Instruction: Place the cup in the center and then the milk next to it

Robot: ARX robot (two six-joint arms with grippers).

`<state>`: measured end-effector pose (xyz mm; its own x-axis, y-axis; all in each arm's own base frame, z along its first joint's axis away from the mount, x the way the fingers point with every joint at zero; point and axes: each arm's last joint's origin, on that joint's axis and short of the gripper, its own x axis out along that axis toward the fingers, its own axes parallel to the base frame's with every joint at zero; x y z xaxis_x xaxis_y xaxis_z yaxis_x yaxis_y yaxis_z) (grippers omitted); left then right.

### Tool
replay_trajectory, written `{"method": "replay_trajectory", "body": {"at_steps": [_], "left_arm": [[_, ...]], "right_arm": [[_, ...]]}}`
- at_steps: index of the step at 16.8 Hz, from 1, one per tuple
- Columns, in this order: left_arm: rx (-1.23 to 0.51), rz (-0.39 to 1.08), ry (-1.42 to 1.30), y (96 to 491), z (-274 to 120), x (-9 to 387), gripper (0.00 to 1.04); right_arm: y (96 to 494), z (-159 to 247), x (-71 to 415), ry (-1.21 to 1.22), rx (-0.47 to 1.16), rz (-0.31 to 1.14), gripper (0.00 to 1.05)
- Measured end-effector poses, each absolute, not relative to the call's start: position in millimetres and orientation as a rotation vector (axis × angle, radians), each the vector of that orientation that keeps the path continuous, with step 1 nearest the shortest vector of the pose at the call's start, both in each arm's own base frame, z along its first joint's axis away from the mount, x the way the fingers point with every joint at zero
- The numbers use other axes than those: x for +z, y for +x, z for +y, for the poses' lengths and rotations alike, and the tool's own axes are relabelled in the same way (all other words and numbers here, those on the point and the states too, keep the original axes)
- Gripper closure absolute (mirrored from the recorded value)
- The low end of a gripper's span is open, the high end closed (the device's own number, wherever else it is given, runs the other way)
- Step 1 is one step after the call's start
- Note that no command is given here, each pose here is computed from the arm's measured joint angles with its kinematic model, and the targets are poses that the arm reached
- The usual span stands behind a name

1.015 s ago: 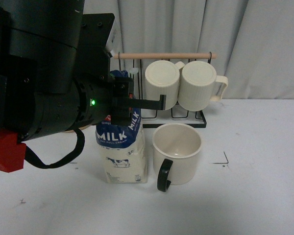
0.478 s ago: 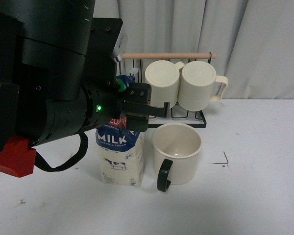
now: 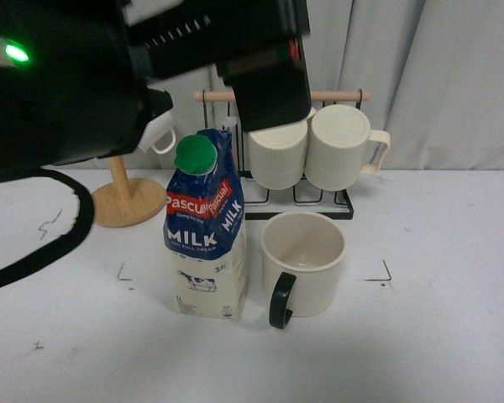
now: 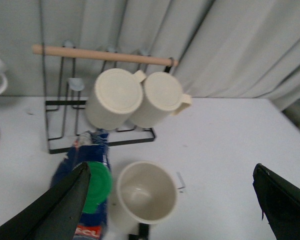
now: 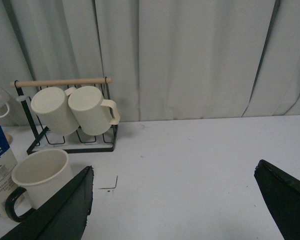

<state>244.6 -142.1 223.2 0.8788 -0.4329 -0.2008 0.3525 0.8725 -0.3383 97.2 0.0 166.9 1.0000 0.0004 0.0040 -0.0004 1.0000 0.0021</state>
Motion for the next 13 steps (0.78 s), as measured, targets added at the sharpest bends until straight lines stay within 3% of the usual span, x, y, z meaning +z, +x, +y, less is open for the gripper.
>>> {"method": "replay_trajectory", "body": {"at_steps": [3,4,5,7,8,13], "left_arm": [[-0.461,0.267,-0.350,201.7,-128.1,231.7,0.07],[-0.420,0.201,-0.328,189.9,-122.1,229.6,0.10],[-0.270,0.073,-0.264,175.8,-106.9,225.2,0.20],[0.002,0.043,-0.091,147.9,-51.1,194.0,0.42],[0.027,0.056,-0.043,135.3,-34.0,175.6,0.56],[0.003,-0.004,-0.019,125.2,-18.3,180.0,1.03]], "right_arm": [[97.2,0.0,166.9,0.002,0.000,-0.004,0.06],[97.2,0.0,166.9,0.002,0.000,-0.004,0.06],[97.2,0.0,166.9,0.002,0.000,-0.004,0.06],[97.2,0.0,166.9,0.002,0.000,-0.004,0.06],[97.2,0.0,166.9,0.002,0.000,-0.004,0.06],[97.2,0.0,166.9,0.002,0.000,-0.004,0.06]]}}
